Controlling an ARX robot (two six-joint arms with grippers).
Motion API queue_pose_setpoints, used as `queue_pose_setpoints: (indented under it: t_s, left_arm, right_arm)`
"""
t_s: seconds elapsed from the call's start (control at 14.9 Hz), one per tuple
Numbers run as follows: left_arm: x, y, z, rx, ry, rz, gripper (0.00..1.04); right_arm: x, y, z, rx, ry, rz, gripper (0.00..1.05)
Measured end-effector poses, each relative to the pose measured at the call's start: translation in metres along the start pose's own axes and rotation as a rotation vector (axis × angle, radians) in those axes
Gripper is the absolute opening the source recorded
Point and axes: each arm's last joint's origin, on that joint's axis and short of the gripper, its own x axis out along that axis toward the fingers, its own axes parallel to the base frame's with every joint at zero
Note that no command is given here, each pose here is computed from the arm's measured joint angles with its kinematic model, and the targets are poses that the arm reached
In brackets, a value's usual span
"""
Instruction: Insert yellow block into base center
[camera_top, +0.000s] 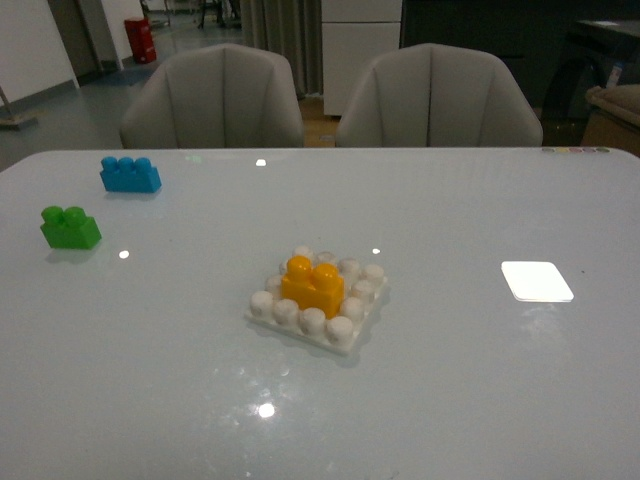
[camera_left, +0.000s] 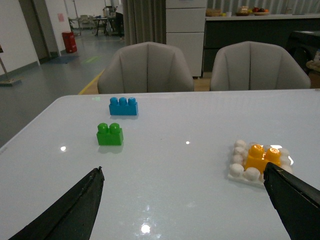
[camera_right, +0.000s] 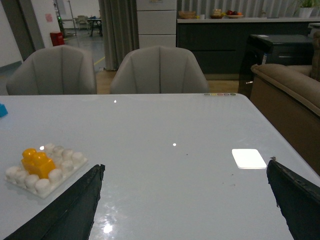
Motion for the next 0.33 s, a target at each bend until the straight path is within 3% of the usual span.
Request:
queue_pose_setpoints:
  t_s: [0.33]
  left_arm:
    - [0.0000,0.0000,0.0000,0.000,0.000,0.000,0.98]
  right_arm:
    - [0.0000,0.0000,0.0000,0.000,0.000,0.000,0.98]
